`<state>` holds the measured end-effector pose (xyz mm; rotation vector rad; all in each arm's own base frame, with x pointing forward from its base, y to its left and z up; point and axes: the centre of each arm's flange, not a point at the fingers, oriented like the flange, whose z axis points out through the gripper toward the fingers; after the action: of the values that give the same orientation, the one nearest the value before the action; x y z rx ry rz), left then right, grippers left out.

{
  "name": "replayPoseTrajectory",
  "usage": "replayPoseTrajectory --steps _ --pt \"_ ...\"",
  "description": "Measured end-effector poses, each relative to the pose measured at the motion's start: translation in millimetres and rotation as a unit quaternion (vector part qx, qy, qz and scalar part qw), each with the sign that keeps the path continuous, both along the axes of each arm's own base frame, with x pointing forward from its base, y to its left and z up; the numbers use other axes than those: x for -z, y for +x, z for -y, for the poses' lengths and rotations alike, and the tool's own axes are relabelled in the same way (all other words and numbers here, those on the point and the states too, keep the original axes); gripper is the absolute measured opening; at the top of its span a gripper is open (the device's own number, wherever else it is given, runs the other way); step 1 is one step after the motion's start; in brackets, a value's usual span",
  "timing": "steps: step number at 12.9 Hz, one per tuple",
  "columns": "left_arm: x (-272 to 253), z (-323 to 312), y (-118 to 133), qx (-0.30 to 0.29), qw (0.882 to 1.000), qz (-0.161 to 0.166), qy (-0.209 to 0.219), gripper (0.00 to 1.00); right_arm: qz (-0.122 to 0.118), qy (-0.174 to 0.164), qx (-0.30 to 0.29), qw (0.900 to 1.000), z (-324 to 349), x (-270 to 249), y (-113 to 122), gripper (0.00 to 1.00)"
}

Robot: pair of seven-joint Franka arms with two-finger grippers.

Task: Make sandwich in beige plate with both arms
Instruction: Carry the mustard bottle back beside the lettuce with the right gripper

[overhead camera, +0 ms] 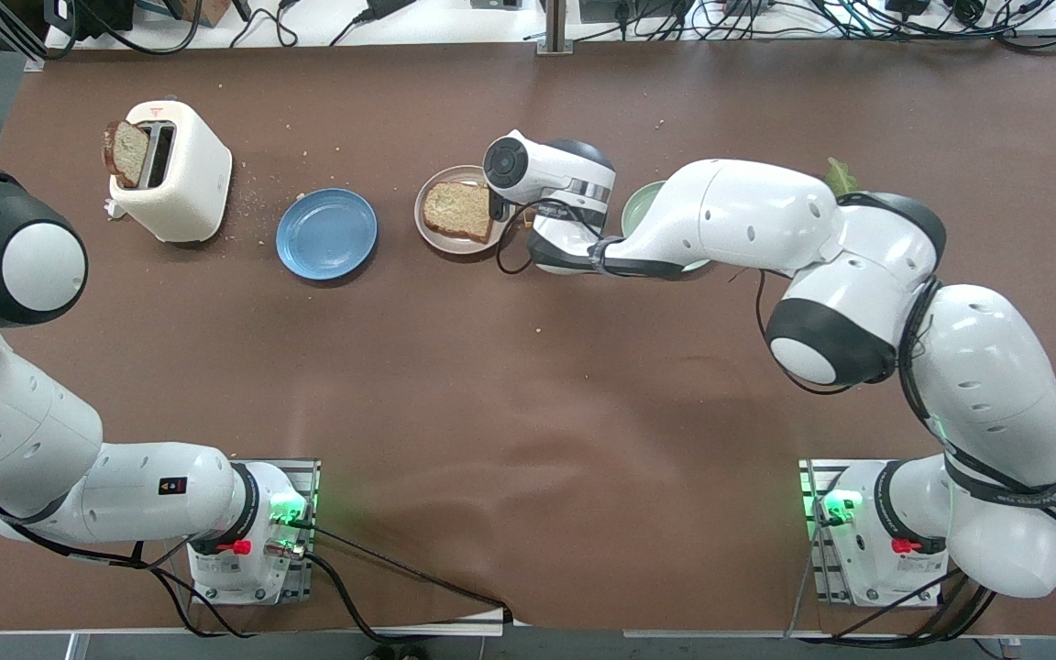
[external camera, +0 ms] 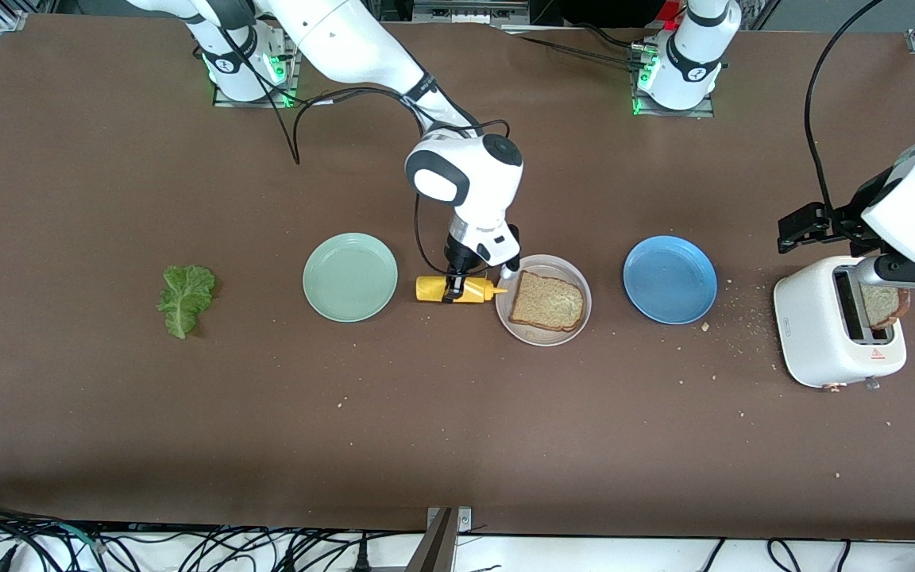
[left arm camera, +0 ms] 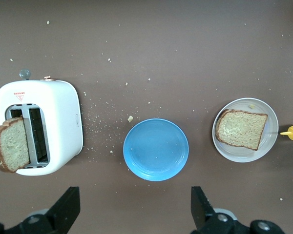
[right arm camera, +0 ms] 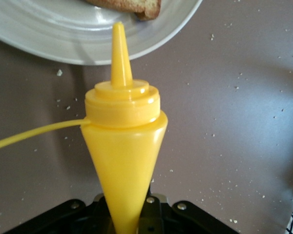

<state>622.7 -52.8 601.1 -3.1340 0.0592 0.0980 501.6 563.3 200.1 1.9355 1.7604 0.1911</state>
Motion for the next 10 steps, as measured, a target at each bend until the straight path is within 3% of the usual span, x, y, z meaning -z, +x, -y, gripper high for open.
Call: replayPoseTrajectory --steps 7,8,10 --pt "0 0 0 0.000 1.000 0.000 0.000 1.00 0.019 -0.012 0.009 1.000 -7 -6 11 0.14" --pt "0 0 0 0.000 1.000 0.000 0.000 1.00 0.019 -0.008 0.015 1.000 -3 -16 20 0.14" --pt "0 0 0 0.000 1.000 0.000 0.000 1.00 -0.005 0.023 0.026 0.999 20 -59 54 0.14"
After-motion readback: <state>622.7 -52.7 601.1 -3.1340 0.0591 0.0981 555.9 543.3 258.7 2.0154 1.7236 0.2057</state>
